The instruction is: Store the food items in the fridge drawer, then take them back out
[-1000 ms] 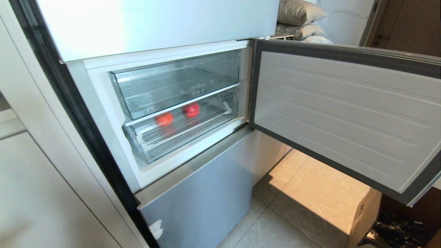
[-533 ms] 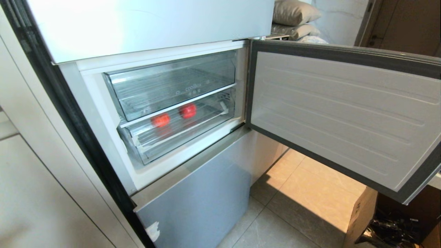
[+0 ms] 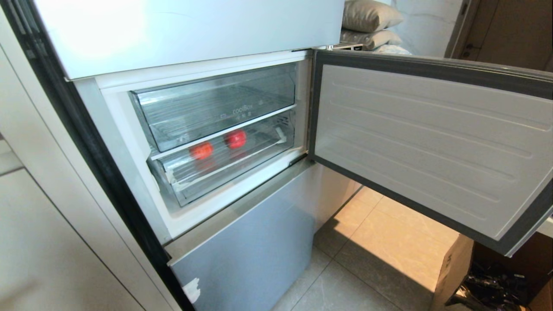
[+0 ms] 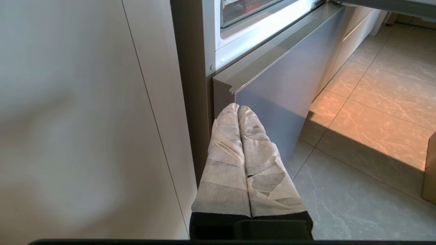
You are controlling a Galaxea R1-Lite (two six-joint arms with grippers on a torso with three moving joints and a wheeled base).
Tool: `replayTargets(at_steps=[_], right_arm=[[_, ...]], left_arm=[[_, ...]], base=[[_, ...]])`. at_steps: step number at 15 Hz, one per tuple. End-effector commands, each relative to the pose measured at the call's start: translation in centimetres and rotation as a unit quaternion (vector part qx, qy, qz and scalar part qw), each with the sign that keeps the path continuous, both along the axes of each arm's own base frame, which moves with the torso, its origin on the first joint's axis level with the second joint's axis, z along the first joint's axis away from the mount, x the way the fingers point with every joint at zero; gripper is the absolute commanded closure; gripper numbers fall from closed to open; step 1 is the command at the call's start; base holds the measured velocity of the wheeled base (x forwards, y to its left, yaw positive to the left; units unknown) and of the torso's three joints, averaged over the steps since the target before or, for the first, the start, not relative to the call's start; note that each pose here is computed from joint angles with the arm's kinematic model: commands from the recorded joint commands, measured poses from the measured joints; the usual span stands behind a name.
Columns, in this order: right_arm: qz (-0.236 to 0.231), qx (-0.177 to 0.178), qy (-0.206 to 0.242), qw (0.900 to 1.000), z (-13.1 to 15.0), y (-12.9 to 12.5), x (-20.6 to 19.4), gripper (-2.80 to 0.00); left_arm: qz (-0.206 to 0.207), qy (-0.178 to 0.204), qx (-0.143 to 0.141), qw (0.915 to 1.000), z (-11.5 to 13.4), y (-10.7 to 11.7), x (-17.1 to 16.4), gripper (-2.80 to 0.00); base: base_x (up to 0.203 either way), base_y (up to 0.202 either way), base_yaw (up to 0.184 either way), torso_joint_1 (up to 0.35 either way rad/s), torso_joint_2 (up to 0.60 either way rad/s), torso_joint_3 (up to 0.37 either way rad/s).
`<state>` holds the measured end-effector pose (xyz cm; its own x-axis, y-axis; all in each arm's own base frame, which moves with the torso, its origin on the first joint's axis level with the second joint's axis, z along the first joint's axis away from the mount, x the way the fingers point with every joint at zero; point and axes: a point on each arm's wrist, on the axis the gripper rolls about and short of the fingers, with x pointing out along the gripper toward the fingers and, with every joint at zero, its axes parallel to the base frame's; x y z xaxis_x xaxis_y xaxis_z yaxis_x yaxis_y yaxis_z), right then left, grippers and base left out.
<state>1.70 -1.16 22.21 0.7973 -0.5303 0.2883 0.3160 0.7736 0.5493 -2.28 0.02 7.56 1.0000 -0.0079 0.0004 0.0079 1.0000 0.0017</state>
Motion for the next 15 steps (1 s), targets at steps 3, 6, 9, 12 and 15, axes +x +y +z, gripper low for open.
replayTargets(at_steps=[3, 6, 9, 12, 15], right_arm=[[-0.035, 0.070, 0.049, 0.996, 0.1, -4.7, 5.2, 0.00], [-0.007, 0.134, 0.061, 0.989, -0.4, -8.9, 8.9, 0.00], [-0.001, 0.166, 0.041, 0.985, 0.4, -13.2, 12.2, 0.00], [0.055, 0.180, 0.026, 0.982, 1.4, -16.0, 13.7, 0.00], [0.075, 0.197, 0.041, 0.977, 1.3, -17.8, 15.1, 0.00]], left_arm=[[0.000, 0.001, 0.000, 1.0000, 0.0, 0.0, 0.0, 0.00], [0.000, 0.000, 0.000, 1.0000, 0.0, 0.0, 0.0, 0.00], [0.000, -0.001, 0.000, 1.0000, 0.0, 0.0, 0.0, 0.00], [0.000, -0.001, 0.000, 1.0000, 0.0, 0.0, 0.0, 0.00], [0.000, -0.001, 0.000, 1.0000, 0.0, 0.0, 0.0, 0.00]], base=[[0.000, 0.000, 0.000, 0.000, 0.00, 0.000], [0.000, 0.000, 0.000, 0.000, 0.00, 0.000], [0.000, 0.000, 0.000, 0.000, 0.00, 0.000], [0.000, 0.000, 0.000, 0.000, 0.00, 0.000], [0.000, 0.000, 0.000, 0.000, 0.00, 0.000]])
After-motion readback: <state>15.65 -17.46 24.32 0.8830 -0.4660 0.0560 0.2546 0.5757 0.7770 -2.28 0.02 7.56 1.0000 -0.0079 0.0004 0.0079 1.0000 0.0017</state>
